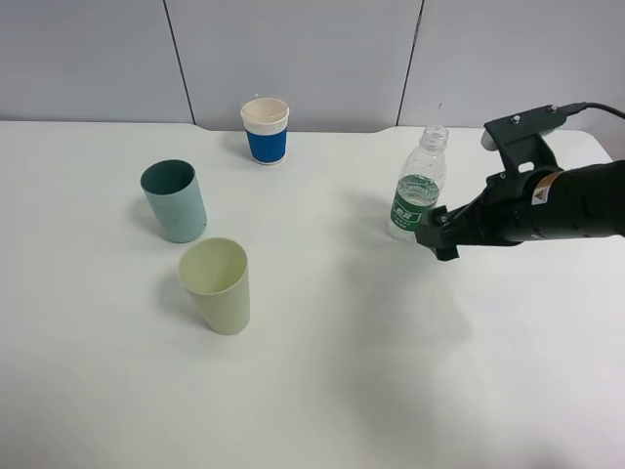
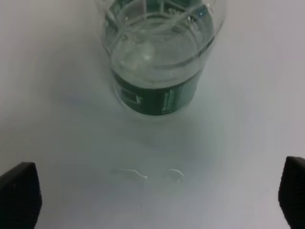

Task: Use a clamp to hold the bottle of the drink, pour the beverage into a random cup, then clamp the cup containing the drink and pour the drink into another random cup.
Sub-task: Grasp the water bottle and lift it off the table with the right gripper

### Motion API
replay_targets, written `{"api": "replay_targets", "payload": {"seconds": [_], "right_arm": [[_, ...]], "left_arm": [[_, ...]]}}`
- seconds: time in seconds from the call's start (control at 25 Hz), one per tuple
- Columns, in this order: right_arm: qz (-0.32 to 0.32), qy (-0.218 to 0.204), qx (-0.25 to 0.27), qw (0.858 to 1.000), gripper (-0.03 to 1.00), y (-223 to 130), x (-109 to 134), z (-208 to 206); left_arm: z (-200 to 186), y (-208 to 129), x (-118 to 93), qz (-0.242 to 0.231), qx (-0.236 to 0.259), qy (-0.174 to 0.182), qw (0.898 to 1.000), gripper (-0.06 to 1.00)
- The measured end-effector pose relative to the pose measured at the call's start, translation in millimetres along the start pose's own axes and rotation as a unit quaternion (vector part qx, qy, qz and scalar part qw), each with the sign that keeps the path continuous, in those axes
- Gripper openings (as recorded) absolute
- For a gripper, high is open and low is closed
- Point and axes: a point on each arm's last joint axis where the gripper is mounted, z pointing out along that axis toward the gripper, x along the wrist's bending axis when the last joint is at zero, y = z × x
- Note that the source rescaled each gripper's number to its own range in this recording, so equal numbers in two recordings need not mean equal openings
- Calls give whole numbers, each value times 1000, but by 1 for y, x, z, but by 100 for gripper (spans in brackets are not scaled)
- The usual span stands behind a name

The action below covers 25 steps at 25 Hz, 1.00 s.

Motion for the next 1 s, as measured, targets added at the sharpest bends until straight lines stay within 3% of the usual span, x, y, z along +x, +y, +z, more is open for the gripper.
{"api": "replay_targets", "payload": {"seconds": [0.32,0.56,1.0], "right_arm": [[-21,0,-37,999,100,-6,1,22],[-81,-1,-47,996,100,-16,3,46],[-123,-21,-145,981,100,-11,3,62]], "left_arm": [[0,0,0,0,0,0,1000,100],[0,0,0,0,0,0,1000,100],[0,0,0,0,0,0,1000,100]]}}
